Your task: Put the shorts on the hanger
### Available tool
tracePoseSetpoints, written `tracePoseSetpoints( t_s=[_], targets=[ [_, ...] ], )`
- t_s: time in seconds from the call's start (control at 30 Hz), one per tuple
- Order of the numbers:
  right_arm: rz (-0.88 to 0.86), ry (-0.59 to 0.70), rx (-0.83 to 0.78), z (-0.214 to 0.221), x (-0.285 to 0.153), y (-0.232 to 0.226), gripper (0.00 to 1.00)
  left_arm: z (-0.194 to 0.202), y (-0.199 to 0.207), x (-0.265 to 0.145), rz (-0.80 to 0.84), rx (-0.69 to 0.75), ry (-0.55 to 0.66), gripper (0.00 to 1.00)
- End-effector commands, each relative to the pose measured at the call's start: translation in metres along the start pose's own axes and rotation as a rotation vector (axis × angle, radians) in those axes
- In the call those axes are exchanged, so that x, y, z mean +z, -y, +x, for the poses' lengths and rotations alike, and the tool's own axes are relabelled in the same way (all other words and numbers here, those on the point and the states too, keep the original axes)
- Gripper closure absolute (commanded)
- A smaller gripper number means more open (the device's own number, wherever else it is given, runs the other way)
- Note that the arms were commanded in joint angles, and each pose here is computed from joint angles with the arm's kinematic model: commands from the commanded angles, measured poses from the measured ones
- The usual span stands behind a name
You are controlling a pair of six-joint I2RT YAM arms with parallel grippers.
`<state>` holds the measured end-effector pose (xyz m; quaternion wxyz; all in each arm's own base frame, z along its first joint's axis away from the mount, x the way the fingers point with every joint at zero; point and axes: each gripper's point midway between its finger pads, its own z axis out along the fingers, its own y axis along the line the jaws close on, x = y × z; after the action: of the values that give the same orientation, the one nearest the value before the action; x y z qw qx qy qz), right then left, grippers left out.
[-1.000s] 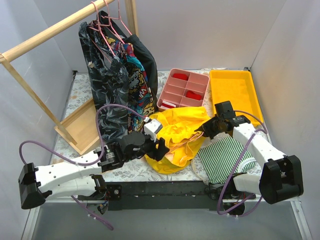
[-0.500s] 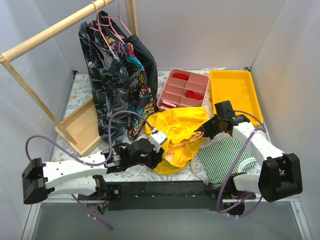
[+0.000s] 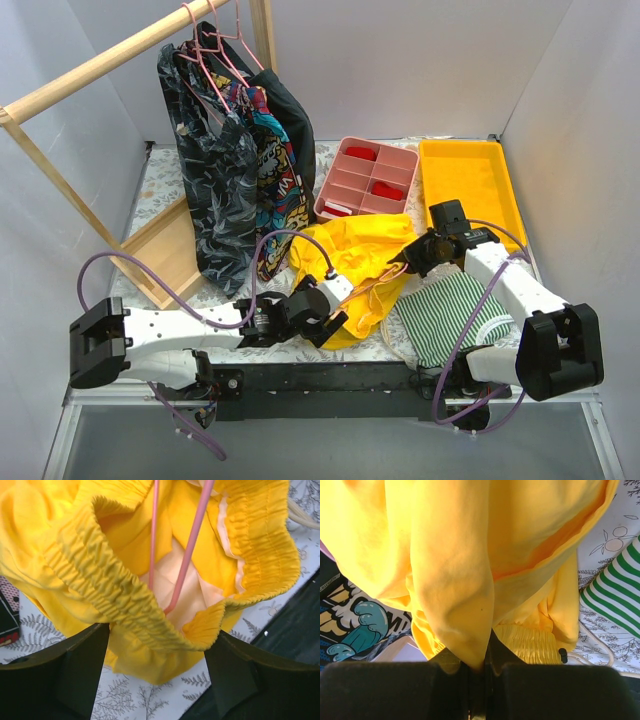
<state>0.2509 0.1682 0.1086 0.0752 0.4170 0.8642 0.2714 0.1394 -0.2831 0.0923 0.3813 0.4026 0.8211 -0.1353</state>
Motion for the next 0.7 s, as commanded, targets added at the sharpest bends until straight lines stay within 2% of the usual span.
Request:
tracePoseSetpoints(
  t_s=[0.0, 0.2, 0.23, 0.27, 0.3, 0.4, 0.43, 0.57, 0.63, 0.67],
  targets=[
    [-0.048, -0.059, -0.029, 0.009, -0.011, -0.017, 0.99, -0.037, -0.017, 0.007, -0.118, 0.041, 0.146, 0.28],
    [-0.076, -0.071, -0.043, 0.014, -0.022, -0.024, 0.99, -0.058, -0.01, 0.014, -0.093, 0.06, 0.269, 0.35],
    [-0.085, -0.079, -0.051, 0.017, -0.028, -0.026, 0.99, -0.062, -0.008, 0.015, -0.078, 0.053, 0.311, 0.44],
    [-0.086, -0.079, -0.052, 0.017, -0.029, -0.026, 0.99, -0.062, -0.008, 0.015, -0.078, 0.05, 0.321, 0.48],
    [-0.092, -0.085, -0.056, 0.019, -0.031, -0.027, 0.99, -0.062, -0.009, 0.013, -0.077, 0.046, 0.335, 0.58],
    [-0.123, -0.095, -0.076, 0.022, -0.038, -0.031, 0.99, -0.073, -0.008, 0.008, -0.067, 0.027, 0.391, 0.82],
    [-0.137, -0.093, -0.089, 0.023, -0.041, -0.035, 0.99, -0.08, -0.008, 0.003, -0.061, 0.012, 0.416, 0.99],
    [-0.212, -0.095, -0.184, 0.027, -0.056, -0.05, 0.99, -0.095, -0.005, -0.009, -0.036, -0.023, 0.421, 1.0],
    [-0.231, -0.1, -0.23, 0.029, -0.063, -0.055, 0.92, -0.097, -0.002, -0.018, -0.022, -0.03, 0.412, 1.0],
    [-0.255, -0.095, -0.262, 0.029, -0.069, -0.062, 0.8, -0.109, -0.001, -0.03, -0.001, -0.055, 0.447, 1.0]
  ],
)
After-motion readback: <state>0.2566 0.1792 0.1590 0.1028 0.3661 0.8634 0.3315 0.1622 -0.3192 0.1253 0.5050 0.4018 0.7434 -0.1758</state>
